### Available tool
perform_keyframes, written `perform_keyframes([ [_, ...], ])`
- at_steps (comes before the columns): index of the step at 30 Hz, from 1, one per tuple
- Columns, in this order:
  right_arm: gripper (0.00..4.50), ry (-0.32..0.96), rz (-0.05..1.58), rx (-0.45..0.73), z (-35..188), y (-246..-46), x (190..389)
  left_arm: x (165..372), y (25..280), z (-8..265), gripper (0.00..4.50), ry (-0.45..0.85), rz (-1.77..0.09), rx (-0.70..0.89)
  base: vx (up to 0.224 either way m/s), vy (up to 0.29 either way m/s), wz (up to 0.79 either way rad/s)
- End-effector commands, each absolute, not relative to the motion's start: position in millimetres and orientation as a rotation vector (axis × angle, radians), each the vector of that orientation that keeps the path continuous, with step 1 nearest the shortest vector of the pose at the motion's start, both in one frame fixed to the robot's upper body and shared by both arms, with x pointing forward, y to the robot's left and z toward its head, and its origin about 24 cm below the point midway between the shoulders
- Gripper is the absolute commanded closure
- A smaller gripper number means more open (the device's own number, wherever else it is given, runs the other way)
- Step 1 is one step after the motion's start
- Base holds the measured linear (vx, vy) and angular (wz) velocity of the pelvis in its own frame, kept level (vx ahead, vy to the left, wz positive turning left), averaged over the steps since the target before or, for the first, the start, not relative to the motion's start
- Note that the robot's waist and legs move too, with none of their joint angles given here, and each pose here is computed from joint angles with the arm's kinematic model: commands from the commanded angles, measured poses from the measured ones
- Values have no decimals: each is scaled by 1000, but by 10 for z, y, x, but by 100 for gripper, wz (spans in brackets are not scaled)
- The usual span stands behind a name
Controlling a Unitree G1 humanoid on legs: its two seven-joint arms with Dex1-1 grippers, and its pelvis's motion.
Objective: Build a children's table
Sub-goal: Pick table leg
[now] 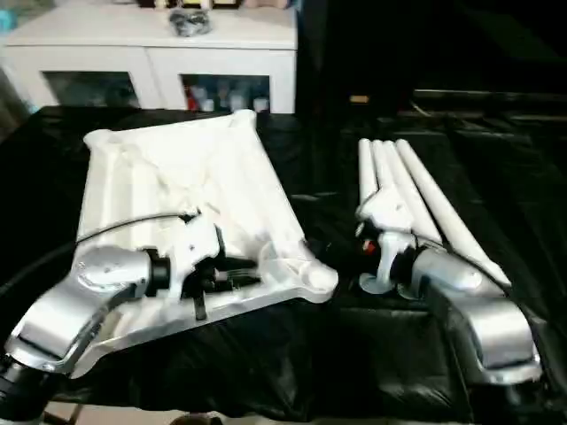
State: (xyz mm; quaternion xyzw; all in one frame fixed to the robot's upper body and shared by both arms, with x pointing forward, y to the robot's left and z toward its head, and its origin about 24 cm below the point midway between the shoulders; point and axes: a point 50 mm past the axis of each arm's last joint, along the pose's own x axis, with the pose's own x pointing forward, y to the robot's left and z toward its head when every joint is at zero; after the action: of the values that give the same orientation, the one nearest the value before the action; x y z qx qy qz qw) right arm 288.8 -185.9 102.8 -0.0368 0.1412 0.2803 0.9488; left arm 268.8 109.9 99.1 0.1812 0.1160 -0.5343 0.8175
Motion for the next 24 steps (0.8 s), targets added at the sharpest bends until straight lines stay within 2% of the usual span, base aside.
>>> perform_keyframes([
  [1, 0, 342, 429, -66, 972, -1963, 2961, 2720, 1071, 1094, 338, 193, -1087, 376, 0, 0, 0],
  [4, 0, 433, 251, -28, 854, -2039, 3053, 2718, 1043, 1066, 338, 166, -1040, 351, 0, 0, 0],
  [7, 0, 450, 201, -20, 840, -2066, 3089, 2686, 1038, 1030, 338, 186, -1058, 330, 0, 0, 0],
  [9, 0, 456, 184, -18, 846, -2058, 3108, 2653, 1034, 1028, 338, 199, -1086, 314, 0, 0, 0],
  [10, 0, 458, 180, -12, 849, -2049, 3114, 2641, 1033, 1025, 308, 209, -1092, 302, 0, 0, 0],
  [13, 0, 468, 165, -8, 853, -2044, 3124, 2632, 1020, 1028, 303, 206, -1092, 301, 0, 0, 0],
  [16, 0, 499, 128, -7, 824, -2076, 3137, 2651, 1007, 1028, 267, 188, -1070, 316, 0, 0, 0],
  [24, 0, 612, 120, -29, 715, -2080, 3123, 2530, 1001, 1026, 260, 237, -1180, 294, 0, 0, 0],
])
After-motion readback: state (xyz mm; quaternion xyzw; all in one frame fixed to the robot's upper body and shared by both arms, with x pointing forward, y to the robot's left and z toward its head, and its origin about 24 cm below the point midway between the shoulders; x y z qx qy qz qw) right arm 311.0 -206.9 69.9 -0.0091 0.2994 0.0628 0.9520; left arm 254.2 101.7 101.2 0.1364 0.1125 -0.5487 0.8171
